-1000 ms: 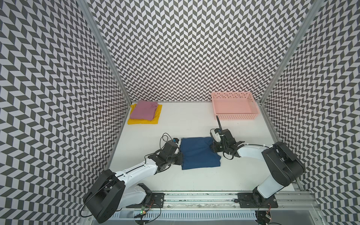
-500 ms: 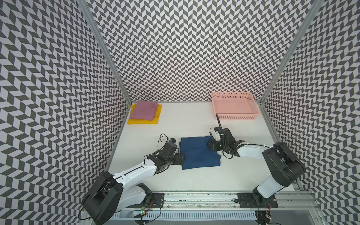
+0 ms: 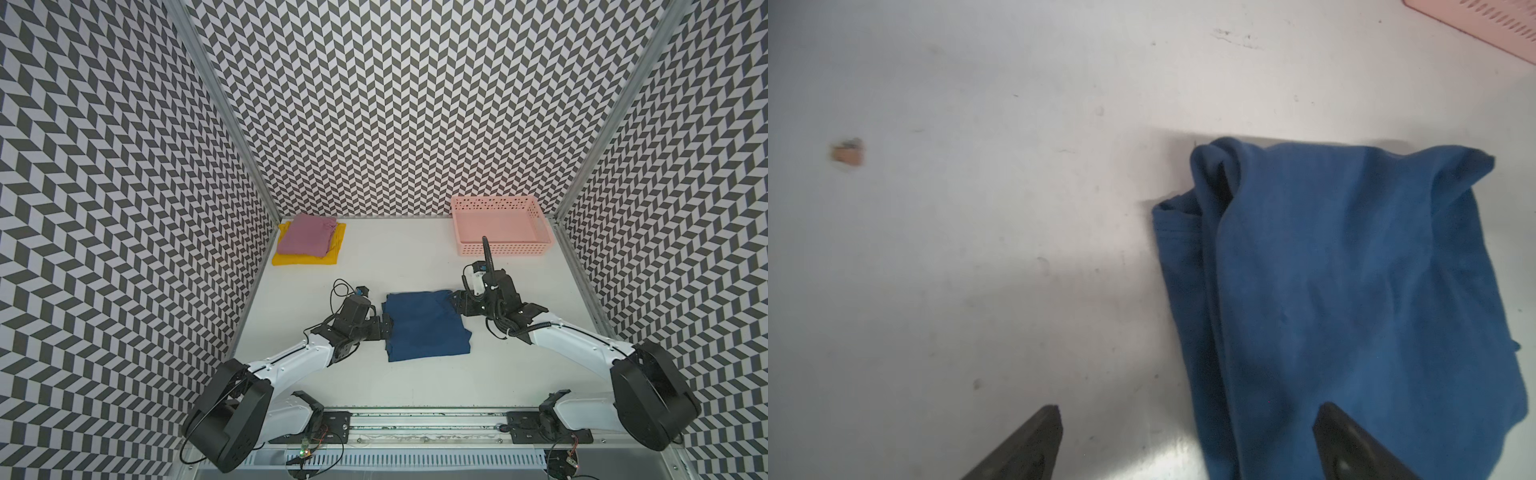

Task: Fold and stack t-shirts
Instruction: Pick up the T-shirt from the center of the board, then place the T-shirt at the t-shirt, then smooth out the T-shirt.

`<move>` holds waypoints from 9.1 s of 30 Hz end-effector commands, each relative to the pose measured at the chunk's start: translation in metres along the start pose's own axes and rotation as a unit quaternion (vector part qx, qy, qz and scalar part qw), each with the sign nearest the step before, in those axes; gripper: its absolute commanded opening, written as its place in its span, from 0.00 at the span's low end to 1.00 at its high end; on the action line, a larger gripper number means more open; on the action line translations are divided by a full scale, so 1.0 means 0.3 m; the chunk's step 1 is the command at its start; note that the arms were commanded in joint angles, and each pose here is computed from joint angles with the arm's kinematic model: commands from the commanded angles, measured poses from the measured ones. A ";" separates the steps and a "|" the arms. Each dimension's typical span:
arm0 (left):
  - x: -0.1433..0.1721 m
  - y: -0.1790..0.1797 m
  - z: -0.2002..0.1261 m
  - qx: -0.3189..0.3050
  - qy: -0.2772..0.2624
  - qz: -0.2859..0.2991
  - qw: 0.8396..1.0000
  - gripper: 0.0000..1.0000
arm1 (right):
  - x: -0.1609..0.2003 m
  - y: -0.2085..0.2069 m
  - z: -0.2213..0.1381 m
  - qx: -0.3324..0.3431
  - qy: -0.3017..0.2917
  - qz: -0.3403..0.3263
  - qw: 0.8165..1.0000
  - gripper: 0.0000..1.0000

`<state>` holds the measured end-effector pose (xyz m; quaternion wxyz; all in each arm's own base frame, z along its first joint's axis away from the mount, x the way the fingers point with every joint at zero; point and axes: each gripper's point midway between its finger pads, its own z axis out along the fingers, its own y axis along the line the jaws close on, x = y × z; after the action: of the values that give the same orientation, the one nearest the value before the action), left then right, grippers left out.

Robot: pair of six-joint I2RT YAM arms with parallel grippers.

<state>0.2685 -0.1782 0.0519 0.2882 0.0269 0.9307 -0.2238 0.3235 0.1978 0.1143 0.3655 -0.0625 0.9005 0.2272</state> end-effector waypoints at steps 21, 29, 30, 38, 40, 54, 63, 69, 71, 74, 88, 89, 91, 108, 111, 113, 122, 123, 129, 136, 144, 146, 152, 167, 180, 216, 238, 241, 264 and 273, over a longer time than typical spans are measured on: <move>0.007 -0.120 0.164 0.151 0.069 0.008 0.986 0.00 | -0.028 -0.017 -0.053 0.017 -0.021 -0.005 1.000 0.74; -0.232 -0.100 0.185 0.082 0.022 0.022 0.996 0.00 | -0.033 -0.012 -0.066 0.012 -0.027 -0.002 1.000 0.73; -0.270 -0.095 0.189 0.072 0.019 0.028 0.997 0.00 | -0.032 -0.010 -0.065 0.009 -0.027 -0.002 1.000 0.72; -0.539 -0.034 0.166 -0.022 -0.003 0.055 0.998 0.00 | -0.027 0.014 -0.047 -0.015 -0.030 -0.005 0.999 0.72; -0.613 -0.006 0.145 -0.042 -0.018 0.058 0.997 0.00 | -0.025 0.019 -0.042 -0.023 -0.033 -0.004 0.999 0.71; -0.905 0.236 0.177 -0.128 0.023 0.092 0.987 0.00 | -0.028 0.069 0.003 -0.070 -0.032 -0.001 0.997 0.70; -1.052 0.462 0.061 -0.186 -0.018 0.060 0.981 0.00 | -0.024 0.085 0.025 -0.085 -0.026 0.001 0.996 0.70; -1.135 0.547 0.008 -0.213 -0.045 0.058 0.974 0.00 | -0.019 0.086 0.037 -0.087 -0.022 0.002 0.996 0.69; -1.165 0.553 0.012 -0.219 -0.056 0.063 0.972 0.00 | -0.017 0.087 0.045 -0.089 -0.019 0.003 0.996 0.69; -1.215 0.569 0.012 -0.233 -0.061 0.071 0.968 0.00 | -0.010 0.088 0.057 -0.090 -0.013 0.005 0.996 0.68; -1.337 0.721 -0.149 -0.302 -0.113 0.060 0.945 0.00 | -0.004 0.086 0.105 -0.088 0.005 0.006 0.996 0.67; -1.344 0.729 -0.167 -0.307 -0.119 0.058 0.942 0.00 | -0.003 0.086 0.108 -0.088 0.006 0.006 0.996 0.67; -1.362 0.743 -0.197 -0.311 -0.134 0.052 0.939 0.00 | -0.005 0.088 0.113 -0.089 0.007 0.007 0.996 0.67; -1.448 0.769 -0.326 -0.304 -0.200 0.032 0.931 0.00 | -0.001 0.079 0.121 -0.080 0.014 0.008 0.997 0.67; -1.473 0.694 -0.347 -0.266 -0.223 0.037 0.937 0.00 | -0.004 0.074 0.120 -0.075 0.013 0.008 0.997 0.67; -1.488 0.654 -0.359 -0.258 -0.233 0.044 0.936 0.00 | 0.002 0.070 0.120 -0.074 0.014 0.008 0.997 0.67; -1.532 0.583 -0.399 -0.234 -0.266 0.059 0.933 0.00 | 0.006 0.064 0.114 -0.070 0.011 0.007 0.997 0.67; -1.528 0.599 -0.400 -0.242 -0.264 0.056 0.932 0.00 | 0.011 0.064 0.114 -0.070 0.013 0.007 0.997 0.67; -1.432 0.753 -0.322 -0.275 -0.207 0.023 0.939 0.00 | 0.013 0.062 0.107 -0.070 0.012 0.008 0.997 0.67; -1.310 0.884 -0.251 -0.296 -0.161 -0.003 0.941 0.00 | 0.014 0.063 0.103 -0.071 0.012 0.009 0.997 0.67; -1.132 1.042 -0.178 -0.319 -0.117 -0.048 0.939 0.08 | 0.017 0.067 0.102 -0.075 0.013 0.010 0.997 0.67; -1.096 1.084 -0.173 -0.328 -0.112 -0.060 0.936 0.28 | 0.019 0.065 0.101 -0.074 0.014 0.010 0.997 0.68; -1.076 1.148 -0.210 -0.356 -0.126 -0.079 0.923 0.84 | 0.014 0.064 0.099 -0.071 0.013 0.010 0.997 0.72; -1.288 0.756 -0.704 -0.281 -0.406 0.014 0.869 0.89 | 0.004 0.071 0.101 -0.072 0.011 0.007 0.997 0.73; -1.284 0.747 -0.367 -0.133 -0.359 -0.008 0.924 0.89 | 0.004 0.054 0.107 -0.058 0.013 0.005 0.998 0.74; -1.075 1.102 0.027 -0.173 -0.213 -0.074 0.959 0.91 | 0.056 0.015 0.158 -0.034 0.046 0.009 0.998 0.73; -1.230 0.726 -0.298 -0.042 -0.358 0.015 0.933 0.95 | -0.205 -0.070 0.095 -0.010 -0.023 0.024 0.999 0.75; -1.197 0.751 -0.242 -0.048 -0.342 -0.001 0.938 0.95 | -0.204 -0.083 0.094 -0.006 -0.023 0.027 0.999 0.75; -1.102 0.551 -0.428 -0.030 -0.423 0.023 0.905 0.99 | -0.303 -0.212 -0.014 0.030 -0.087 0.071 0.993 0.76; -0.781 0.378 -0.551 -0.179 -0.498 0.147 0.836 0.99 | -0.230 -0.267 -0.022 0.043 -0.093 0.112 0.988 0.77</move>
<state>0.4083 -0.0044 0.2402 0.7006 -0.0001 0.7080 -0.0893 0.3882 0.1254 0.1212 0.3877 0.0600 0.8906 0.2302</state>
